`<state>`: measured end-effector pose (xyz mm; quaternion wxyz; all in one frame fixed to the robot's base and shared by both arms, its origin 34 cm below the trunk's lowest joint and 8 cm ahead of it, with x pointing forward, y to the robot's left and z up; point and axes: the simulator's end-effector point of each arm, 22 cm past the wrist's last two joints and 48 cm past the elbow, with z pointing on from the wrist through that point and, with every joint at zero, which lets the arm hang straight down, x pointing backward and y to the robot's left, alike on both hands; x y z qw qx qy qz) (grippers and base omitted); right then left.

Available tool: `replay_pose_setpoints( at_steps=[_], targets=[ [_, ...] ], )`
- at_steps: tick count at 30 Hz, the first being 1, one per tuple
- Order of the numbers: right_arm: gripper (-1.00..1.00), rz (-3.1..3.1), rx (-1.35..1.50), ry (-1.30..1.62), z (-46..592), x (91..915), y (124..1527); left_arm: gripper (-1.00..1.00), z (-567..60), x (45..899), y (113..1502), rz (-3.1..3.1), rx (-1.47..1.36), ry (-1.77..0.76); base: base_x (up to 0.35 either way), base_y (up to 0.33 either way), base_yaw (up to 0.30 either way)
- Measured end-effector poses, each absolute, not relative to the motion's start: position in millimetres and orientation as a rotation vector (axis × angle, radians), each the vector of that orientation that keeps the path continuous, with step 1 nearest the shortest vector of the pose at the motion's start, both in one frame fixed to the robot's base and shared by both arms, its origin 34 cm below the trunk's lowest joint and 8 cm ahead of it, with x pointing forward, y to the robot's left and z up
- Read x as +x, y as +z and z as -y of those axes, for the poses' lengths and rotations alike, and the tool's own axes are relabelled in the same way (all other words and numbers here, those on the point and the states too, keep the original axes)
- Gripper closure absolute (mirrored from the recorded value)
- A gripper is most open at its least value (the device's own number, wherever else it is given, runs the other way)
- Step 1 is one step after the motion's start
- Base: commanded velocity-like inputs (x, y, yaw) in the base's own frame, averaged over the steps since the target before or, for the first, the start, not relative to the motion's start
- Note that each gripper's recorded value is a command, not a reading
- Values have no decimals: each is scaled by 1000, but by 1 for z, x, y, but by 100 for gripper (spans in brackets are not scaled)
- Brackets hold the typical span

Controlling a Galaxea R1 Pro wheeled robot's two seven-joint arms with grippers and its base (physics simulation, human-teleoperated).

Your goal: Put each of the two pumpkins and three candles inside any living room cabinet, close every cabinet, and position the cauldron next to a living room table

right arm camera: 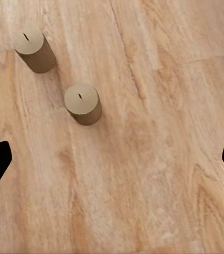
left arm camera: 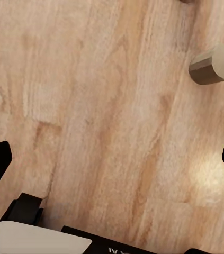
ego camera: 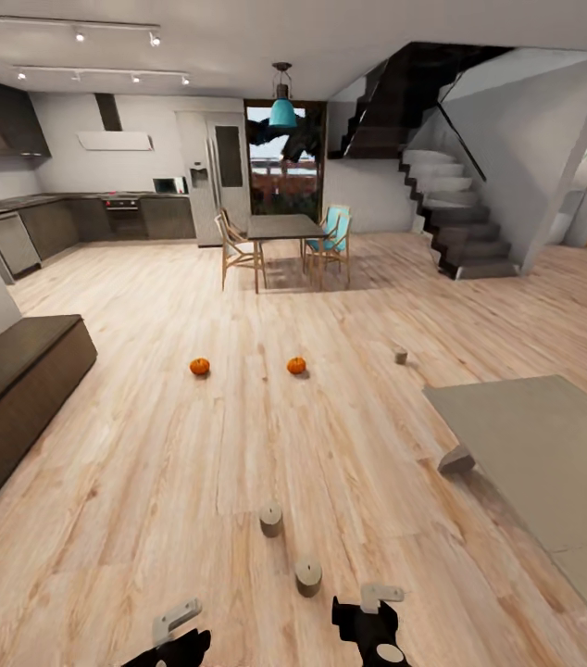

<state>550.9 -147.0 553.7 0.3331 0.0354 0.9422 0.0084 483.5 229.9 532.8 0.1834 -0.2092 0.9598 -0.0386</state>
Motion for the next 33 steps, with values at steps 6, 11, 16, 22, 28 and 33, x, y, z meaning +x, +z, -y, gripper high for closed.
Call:
replay_pose_setpoints(
  at_steps=[6, 11, 16, 22, 28, 33],
  targets=[
    [-100, -2460, 92, 22, 147, 551, 554, -100, -230, 484, 533, -2707, -590, -109, 0, 0, 289],
    [-100, -2460, 91, 22, 147, 551, 554, -100, -230, 484, 533, -2707, -589, -108, 0, 0, 289],
    [-100, -2460, 92, 22, 147, 551, 554, -100, -230, 484, 533, -2707, -589, -107, 0, 0, 289],
    [-100, -2461, 91, 22, 147, 551, 554, -100, -231, 484, 533, -2707, -588, -107, 0, 0, 289],
    [-100, -2461, 91, 22, 147, 551, 554, -100, -231, 483, 533, -2707, -589, -106, 47, 0, 289],
    [-100, -2461, 90, 22, 147, 551, 554, -100, -231, 483, 533, -2706, -591, -106, 221, 0, 289]
  ],
)
